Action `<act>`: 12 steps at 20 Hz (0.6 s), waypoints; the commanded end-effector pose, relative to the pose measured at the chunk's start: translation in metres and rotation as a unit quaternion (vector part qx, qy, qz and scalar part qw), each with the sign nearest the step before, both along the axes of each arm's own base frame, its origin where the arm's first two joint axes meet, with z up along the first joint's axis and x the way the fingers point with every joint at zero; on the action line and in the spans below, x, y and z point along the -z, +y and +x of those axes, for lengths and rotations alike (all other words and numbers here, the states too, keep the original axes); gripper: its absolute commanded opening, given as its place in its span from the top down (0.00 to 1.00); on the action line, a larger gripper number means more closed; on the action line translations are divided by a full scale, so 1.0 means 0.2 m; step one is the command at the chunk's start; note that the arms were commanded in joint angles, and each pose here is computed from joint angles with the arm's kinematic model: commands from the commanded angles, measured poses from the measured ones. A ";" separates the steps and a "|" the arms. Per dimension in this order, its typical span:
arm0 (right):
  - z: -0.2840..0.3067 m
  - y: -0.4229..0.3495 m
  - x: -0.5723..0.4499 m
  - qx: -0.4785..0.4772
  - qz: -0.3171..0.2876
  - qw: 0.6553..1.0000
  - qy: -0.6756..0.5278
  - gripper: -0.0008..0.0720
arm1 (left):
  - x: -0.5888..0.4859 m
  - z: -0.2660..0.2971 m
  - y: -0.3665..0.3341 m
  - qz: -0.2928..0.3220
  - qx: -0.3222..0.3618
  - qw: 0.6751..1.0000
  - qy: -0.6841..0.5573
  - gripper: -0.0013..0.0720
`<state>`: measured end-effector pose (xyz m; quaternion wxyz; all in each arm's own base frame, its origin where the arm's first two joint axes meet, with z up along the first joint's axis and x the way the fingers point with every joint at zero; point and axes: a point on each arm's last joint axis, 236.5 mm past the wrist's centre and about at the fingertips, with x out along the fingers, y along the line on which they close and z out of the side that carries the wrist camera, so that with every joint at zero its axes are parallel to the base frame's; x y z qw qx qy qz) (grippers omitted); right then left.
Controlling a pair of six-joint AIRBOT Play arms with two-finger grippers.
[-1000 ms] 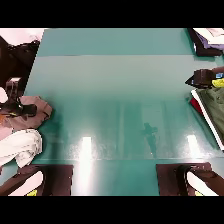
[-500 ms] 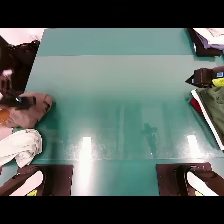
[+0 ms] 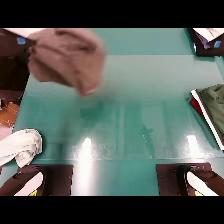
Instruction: Fold the shirts.
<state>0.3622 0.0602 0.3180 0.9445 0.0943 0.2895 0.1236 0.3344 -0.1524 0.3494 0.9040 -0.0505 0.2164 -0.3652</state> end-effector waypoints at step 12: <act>-0.10 0.02 -0.01 -0.015 -0.011 1.000 0.025 0.97 | 1.10 0.35 -0.46 0.161 0.088 0.955 0.232 0.34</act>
